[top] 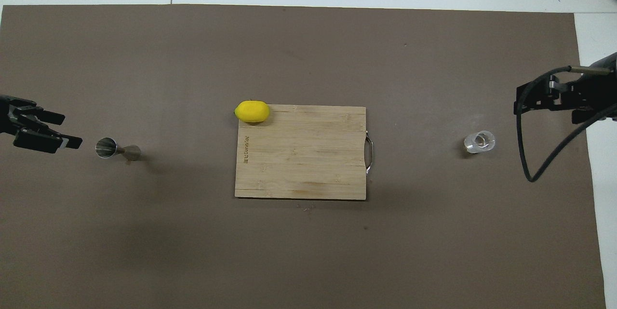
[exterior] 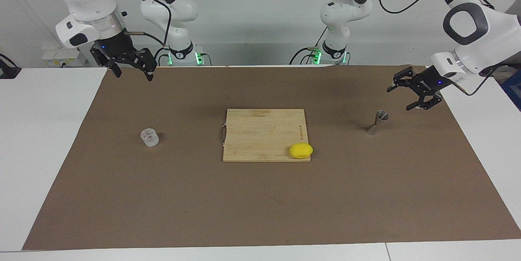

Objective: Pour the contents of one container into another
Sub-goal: 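Open the left gripper and move it toward the small metal cup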

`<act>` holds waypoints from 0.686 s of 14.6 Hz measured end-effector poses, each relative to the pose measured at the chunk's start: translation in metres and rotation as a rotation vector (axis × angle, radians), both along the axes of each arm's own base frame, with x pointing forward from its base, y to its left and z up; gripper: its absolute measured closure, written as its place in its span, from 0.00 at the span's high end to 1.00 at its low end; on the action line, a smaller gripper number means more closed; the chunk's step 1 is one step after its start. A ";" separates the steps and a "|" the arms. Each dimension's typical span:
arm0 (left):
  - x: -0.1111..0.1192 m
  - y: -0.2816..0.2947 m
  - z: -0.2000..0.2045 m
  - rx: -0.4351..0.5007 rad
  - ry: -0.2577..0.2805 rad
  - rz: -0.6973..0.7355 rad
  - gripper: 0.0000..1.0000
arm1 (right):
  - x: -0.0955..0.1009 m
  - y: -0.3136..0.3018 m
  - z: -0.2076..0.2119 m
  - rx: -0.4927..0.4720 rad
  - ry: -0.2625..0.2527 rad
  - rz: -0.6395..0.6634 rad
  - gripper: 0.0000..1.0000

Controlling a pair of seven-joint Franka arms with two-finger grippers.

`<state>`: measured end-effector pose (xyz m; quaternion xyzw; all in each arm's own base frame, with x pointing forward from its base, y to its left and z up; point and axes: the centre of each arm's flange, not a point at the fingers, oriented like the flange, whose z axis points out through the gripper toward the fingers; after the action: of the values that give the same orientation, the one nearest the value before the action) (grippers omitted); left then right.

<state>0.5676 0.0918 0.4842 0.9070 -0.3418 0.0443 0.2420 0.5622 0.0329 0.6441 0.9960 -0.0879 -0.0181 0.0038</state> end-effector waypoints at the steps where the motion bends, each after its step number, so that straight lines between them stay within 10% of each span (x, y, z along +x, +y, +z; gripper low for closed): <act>1: 0.001 0.013 -0.008 -0.032 -0.020 -0.019 1.00 | 0.000 0.000 0.000 0.000 0.000 0.000 1.00; 10: 0.011 0.143 -0.111 -0.318 -0.226 -0.269 1.00 | 0.000 0.000 0.000 0.000 0.000 0.000 1.00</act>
<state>0.5787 0.2351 0.3728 0.7929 -0.4733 0.1662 0.3458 0.5622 0.0329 0.6440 0.9960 -0.0879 -0.0182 0.0038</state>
